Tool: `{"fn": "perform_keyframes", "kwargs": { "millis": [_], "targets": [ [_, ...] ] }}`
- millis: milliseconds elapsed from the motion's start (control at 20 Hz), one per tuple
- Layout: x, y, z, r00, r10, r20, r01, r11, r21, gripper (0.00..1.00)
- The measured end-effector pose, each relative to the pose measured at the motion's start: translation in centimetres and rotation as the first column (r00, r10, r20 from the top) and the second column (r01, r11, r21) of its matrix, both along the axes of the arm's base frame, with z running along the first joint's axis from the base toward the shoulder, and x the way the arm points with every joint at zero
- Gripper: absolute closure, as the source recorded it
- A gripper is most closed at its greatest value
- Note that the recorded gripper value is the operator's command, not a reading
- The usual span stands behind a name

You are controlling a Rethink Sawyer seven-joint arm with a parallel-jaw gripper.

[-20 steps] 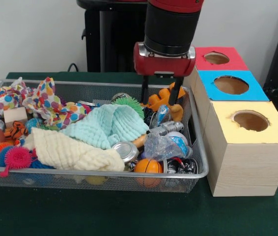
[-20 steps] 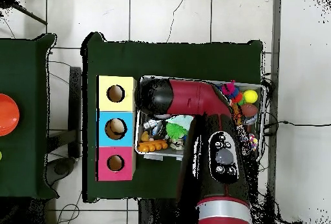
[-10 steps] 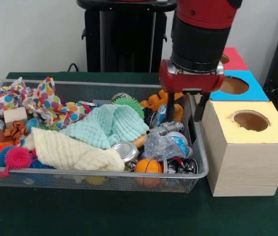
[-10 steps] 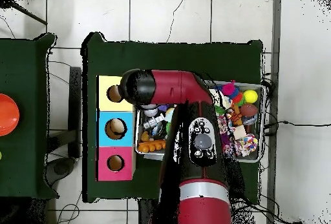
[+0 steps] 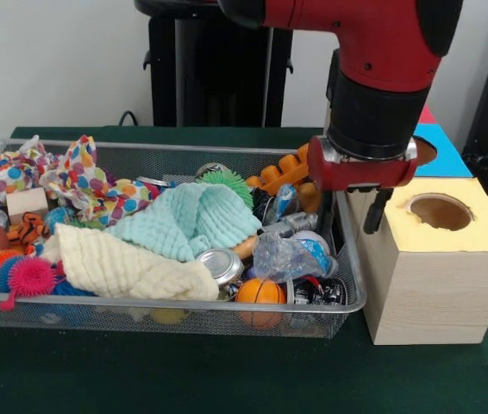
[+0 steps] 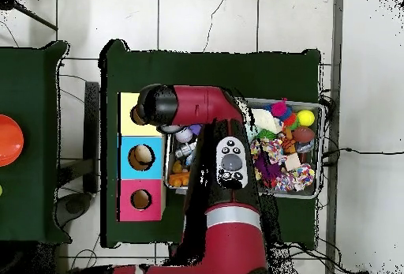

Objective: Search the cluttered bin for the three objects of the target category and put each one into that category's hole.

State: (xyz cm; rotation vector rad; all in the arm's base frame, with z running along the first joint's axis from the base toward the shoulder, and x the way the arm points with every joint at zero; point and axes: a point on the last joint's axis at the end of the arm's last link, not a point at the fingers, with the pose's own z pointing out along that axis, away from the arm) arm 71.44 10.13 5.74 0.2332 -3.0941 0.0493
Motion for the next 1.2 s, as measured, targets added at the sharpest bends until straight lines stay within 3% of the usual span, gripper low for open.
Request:
{"fn": "perform_keyframes", "kwargs": {
  "millis": [250, 850, 1200],
  "targets": [
    [-0.5, -0.9, -1.3, 0.9997, -0.013, -0.022, 0.013, 0.9999, 0.002, 0.0],
    [-0.1, -7.2, -1.8, 0.9947, -0.099, -0.027, 0.099, 0.9951, 0.0, 0.0],
    [-0.1, -8.0, -2.4, 0.9941, -0.107, -0.018, 0.107, 0.9943, -0.002, 0.0]
  ]
}}
